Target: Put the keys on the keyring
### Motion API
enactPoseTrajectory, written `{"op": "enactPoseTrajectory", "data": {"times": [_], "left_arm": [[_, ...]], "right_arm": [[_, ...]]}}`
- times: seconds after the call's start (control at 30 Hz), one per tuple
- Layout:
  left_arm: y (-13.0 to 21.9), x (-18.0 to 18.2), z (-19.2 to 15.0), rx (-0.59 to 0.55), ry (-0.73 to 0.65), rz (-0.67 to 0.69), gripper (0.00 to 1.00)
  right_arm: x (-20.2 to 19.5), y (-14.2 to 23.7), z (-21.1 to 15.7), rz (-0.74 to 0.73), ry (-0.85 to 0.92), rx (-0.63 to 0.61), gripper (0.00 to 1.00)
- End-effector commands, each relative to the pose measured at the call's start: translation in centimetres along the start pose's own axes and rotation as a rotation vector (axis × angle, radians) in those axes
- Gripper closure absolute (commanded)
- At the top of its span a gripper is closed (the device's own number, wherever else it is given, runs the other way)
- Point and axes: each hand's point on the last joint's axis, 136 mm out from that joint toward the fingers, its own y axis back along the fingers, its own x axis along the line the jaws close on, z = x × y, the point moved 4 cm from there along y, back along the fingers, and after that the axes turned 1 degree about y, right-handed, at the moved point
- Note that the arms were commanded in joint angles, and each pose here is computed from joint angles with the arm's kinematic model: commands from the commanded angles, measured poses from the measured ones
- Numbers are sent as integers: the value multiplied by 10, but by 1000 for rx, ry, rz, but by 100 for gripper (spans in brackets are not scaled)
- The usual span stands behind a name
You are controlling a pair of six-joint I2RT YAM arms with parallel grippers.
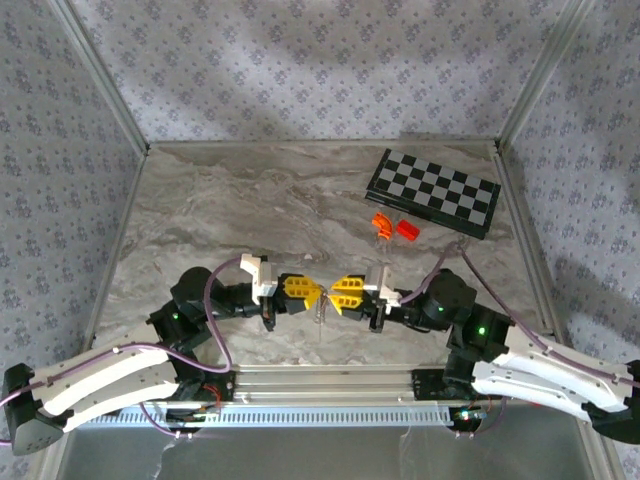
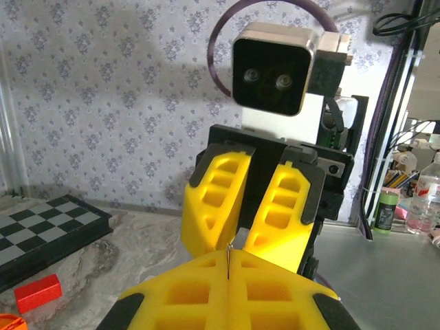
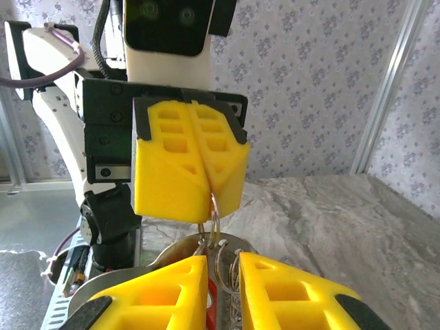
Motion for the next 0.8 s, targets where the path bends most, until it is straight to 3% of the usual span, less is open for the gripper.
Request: {"op": "enactPoseTrajectory", "data": {"times": [0.0,0.77], "left_arm": [[2,-9,22,-55,-46,-43,100],[0,-9,16,-32,-35,-47,100]], "right_arm": [[4,2,18,45,-9,-44,80],[3,-4,14,48,-27,-59,86]]}}
